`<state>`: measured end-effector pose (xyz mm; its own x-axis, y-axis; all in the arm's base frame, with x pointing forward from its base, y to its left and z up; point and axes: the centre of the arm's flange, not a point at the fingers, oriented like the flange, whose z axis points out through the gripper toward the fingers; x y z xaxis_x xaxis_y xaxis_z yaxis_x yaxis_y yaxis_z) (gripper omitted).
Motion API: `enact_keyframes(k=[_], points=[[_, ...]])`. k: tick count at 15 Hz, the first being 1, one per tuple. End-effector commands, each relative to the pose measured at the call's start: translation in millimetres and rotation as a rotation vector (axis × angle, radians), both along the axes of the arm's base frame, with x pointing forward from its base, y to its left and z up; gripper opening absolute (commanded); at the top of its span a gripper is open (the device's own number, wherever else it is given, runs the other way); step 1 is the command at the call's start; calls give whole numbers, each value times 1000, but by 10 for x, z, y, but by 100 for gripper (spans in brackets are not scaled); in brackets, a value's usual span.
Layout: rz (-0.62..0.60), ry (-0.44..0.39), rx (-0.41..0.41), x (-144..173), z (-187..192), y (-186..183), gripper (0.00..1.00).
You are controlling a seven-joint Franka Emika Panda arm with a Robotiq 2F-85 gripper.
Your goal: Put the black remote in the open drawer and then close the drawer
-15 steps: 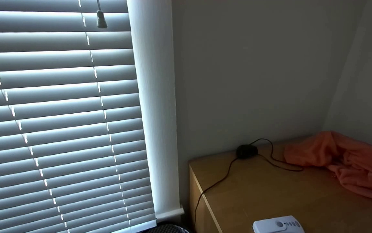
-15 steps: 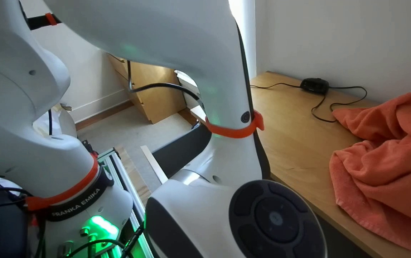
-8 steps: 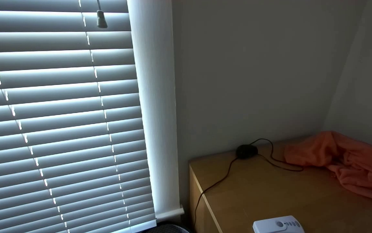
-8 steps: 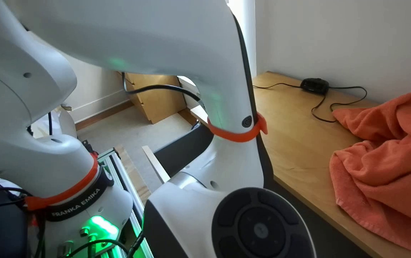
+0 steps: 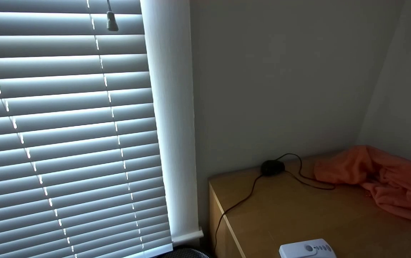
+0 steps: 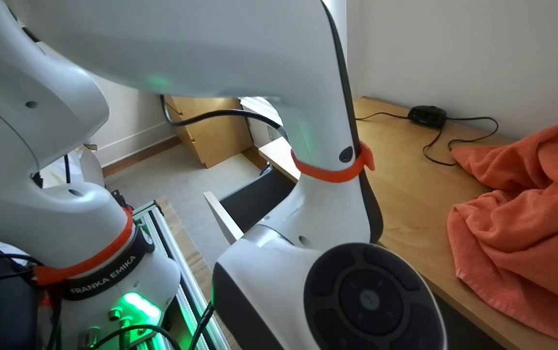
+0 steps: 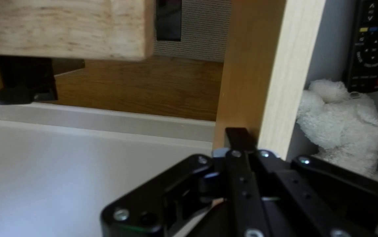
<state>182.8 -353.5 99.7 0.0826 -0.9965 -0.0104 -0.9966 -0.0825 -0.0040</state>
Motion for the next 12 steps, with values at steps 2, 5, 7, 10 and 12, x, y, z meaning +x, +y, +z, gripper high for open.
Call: enact_keyframes(k=[2,5,7,10,12], points=[[15,-32,40,441,-212,52,0],[33,-51,48,652,-214,59,0],[41,-67,47,776,-193,69,0],[50,-99,46,977,-184,98,0],[58,-117,50,1103,-185,133,0]])
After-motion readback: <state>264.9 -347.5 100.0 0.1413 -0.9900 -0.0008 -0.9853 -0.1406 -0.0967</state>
